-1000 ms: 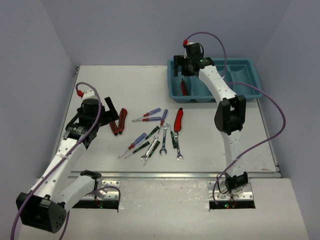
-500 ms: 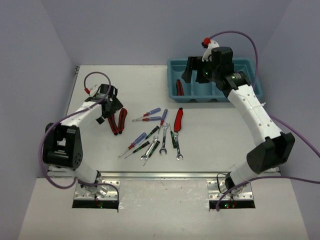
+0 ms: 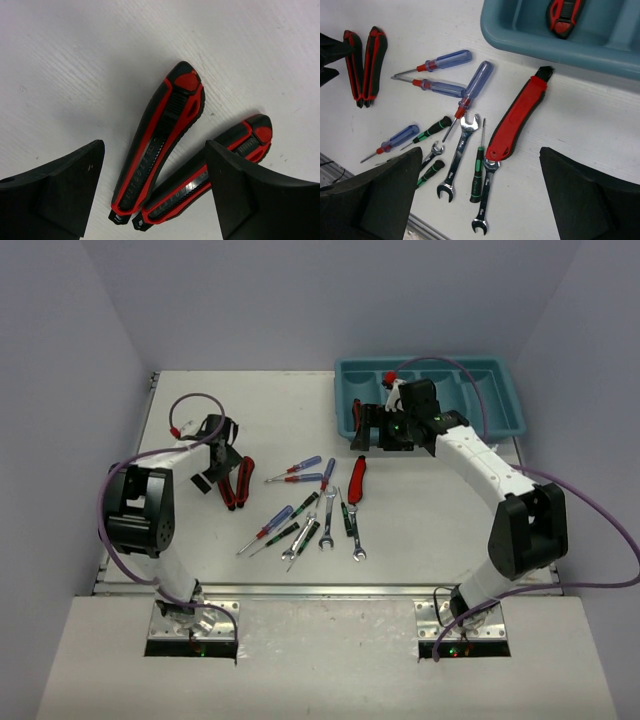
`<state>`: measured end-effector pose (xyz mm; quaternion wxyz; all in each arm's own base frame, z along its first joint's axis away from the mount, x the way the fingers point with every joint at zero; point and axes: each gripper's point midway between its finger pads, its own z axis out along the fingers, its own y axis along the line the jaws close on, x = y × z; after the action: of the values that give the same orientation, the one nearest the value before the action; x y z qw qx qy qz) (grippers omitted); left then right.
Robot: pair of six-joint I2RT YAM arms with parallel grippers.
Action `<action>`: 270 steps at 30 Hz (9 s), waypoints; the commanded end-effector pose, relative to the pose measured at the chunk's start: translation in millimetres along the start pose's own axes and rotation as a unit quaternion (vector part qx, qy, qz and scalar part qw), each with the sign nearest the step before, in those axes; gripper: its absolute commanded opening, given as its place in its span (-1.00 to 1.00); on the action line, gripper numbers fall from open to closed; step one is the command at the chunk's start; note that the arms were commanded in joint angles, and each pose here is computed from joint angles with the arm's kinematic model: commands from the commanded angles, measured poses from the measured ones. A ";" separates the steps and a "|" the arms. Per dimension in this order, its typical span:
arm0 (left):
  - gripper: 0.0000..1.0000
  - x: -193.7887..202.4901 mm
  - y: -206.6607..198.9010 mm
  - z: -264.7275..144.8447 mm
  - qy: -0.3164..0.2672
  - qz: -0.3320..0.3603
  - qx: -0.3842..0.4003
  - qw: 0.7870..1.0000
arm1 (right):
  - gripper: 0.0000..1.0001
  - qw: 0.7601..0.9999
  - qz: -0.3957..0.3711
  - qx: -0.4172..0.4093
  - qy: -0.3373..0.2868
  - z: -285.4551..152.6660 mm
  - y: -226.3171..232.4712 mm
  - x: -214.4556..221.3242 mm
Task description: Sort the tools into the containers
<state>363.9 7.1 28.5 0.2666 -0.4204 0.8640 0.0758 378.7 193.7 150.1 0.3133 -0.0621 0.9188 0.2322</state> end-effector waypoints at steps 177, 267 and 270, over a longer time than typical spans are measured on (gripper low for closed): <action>1.00 -1.4 14.2 -202.8 -0.210 0.235 0.202 0.927 | 0.41 0.988 -0.009 0.150 0.031 76.5 -8.7 48.3; 1.00 13.4 2.8 -195.6 -0.186 0.260 0.223 0.921 | -0.24 0.985 -0.092 0.113 0.092 43.1 34.8 135.2; 1.00 13.7 3.1 -195.6 -0.185 0.261 0.224 0.920 | -0.34 0.982 -0.093 0.117 0.114 51.4 31.8 149.8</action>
<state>272.2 -65.8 174.7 0.4579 -0.0877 0.8838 0.0398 273.4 231.5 42.3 0.2281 -0.1438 0.9605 0.0690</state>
